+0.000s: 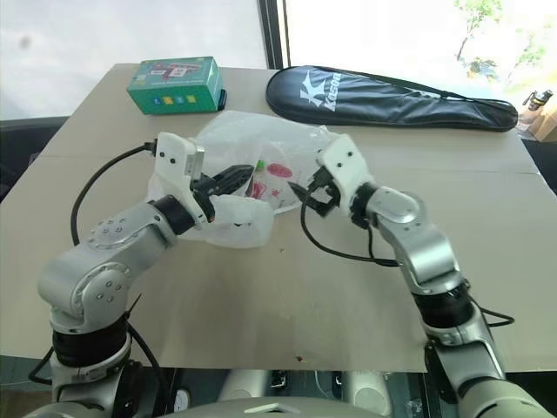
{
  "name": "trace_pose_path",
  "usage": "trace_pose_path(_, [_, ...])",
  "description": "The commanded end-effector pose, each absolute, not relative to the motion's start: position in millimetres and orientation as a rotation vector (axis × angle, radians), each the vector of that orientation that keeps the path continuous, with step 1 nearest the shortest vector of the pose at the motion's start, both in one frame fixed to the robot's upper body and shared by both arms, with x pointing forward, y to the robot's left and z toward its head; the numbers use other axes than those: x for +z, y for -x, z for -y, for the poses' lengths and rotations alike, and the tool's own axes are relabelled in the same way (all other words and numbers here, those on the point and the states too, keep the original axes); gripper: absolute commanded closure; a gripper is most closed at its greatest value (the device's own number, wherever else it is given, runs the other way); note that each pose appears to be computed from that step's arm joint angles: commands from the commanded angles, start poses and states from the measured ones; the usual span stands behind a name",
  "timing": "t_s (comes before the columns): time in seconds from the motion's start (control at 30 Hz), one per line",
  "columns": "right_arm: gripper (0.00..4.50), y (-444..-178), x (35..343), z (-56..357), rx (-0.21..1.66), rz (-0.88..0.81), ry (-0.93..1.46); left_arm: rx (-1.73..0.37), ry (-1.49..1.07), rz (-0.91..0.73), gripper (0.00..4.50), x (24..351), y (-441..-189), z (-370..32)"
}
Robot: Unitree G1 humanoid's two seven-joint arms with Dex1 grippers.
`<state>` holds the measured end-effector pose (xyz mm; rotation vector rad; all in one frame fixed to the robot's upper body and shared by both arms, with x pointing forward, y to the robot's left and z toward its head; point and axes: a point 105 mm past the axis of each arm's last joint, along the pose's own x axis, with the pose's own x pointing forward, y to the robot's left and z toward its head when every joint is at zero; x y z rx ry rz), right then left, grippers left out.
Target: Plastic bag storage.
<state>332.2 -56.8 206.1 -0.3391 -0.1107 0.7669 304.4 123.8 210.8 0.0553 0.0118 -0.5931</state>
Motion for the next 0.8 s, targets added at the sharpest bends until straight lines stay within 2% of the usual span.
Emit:
trace_pose_path(0.03, [0.07,-346,223,75,0.605,0.147,0.386,-0.617,-0.064,0.041,4.5,222,-303,-121])
trace_pose_path(0.17, [0.07,-393,200,84,0.471,0.043,0.404,-0.637,-0.077,0.051,4.5,224,-305,-118])
trace_pose_path(0.33, [0.07,-427,183,80,0.471,0.001,0.4,-0.651,-0.091,0.065,4.5,228,-305,-116])
trace_pose_path(0.43, [0.85,-440,184,85,0.451,0.022,0.401,-0.664,-0.095,0.067,4.5,228,-304,-116])
trace_pose_path(0.53, [2.24,-444,197,87,0.441,0.076,0.373,-0.688,-0.075,0.088,4.5,229,-304,-115])
trace_pose_path(0.6, [3.4,-442,202,86,0.45,0.101,0.359,-0.708,-0.069,0.096,4.5,228,-304,-116])
trace_pose_path(0.67, [4.27,-439,205,84,0.465,0.117,0.347,-0.741,-0.068,0.091,4.5,226,-303,-115])
trace_pose_path(0.77, [4.4,-435,210,82,0.48,0.136,0.331,-0.813,-0.021,0.059,4.5,225,-302,-116])
trace_pose_path(0.8, [4.46,-434,212,82,0.482,0.14,0.326,-0.852,0.052,0.046,4.24,230,-301,-119])
